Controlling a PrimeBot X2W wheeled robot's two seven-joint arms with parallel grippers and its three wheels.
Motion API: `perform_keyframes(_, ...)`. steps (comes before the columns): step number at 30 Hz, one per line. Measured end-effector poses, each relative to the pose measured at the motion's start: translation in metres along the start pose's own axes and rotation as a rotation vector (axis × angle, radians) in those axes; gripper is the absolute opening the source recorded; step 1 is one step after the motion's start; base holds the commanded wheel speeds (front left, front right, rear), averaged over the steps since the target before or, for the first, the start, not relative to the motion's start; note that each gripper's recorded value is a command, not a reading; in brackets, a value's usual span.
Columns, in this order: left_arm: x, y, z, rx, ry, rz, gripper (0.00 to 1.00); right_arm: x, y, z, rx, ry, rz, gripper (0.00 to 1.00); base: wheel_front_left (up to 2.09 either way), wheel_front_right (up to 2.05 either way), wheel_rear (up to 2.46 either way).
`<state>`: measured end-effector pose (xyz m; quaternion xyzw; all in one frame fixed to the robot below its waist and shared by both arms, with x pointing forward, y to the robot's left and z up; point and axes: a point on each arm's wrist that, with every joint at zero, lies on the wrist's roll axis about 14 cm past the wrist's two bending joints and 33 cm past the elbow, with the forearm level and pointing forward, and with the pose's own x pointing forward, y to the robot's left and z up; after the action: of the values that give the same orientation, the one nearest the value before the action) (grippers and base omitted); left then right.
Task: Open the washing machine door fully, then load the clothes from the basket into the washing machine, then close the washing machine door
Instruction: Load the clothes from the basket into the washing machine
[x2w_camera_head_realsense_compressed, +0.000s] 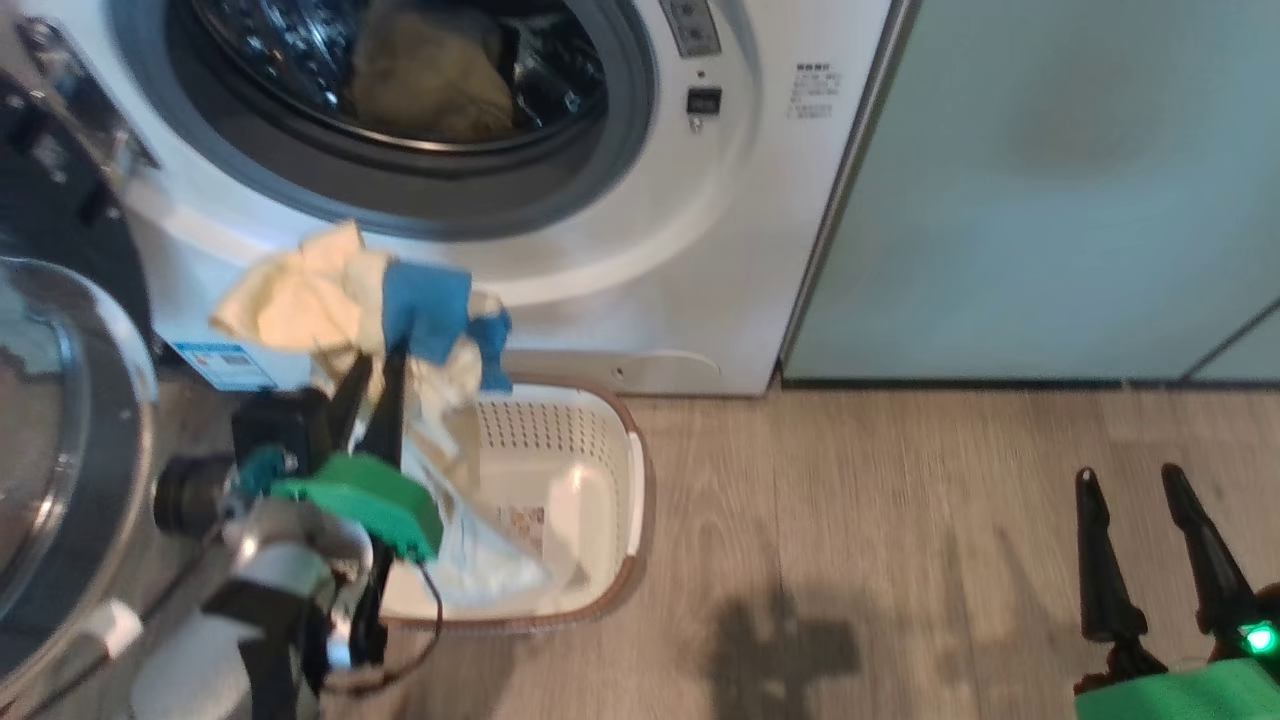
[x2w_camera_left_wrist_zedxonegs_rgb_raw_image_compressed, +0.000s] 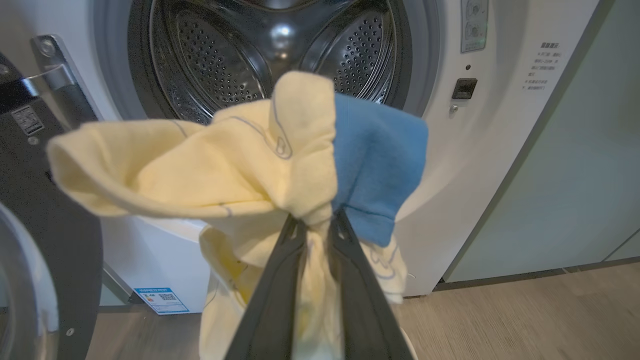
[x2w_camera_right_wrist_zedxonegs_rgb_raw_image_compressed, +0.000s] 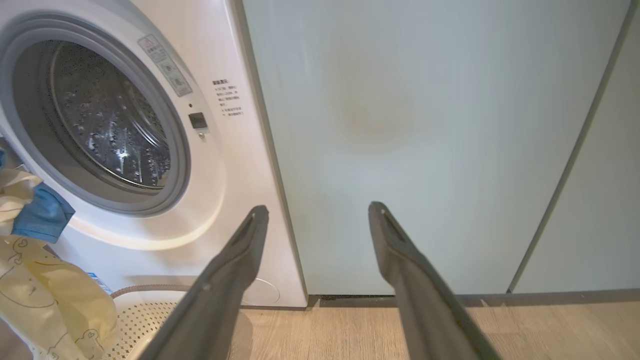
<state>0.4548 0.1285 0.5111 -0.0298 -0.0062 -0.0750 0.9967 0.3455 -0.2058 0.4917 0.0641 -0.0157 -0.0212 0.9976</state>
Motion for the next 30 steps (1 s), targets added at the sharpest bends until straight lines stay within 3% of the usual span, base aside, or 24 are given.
perform_keyframes(18,0.148,-0.002,-0.067,-0.047,0.207,-0.075,0.00,0.042,-0.038,-0.036,0.075,0.074,-0.131,1.00,0.00,0.00,0.00)
perform_keyframes(30,0.213,0.010,-0.111,0.012,0.380,-0.114,0.00,0.042,-0.062,-0.060,0.129,0.136,-0.227,1.00,0.00,0.00,0.00)
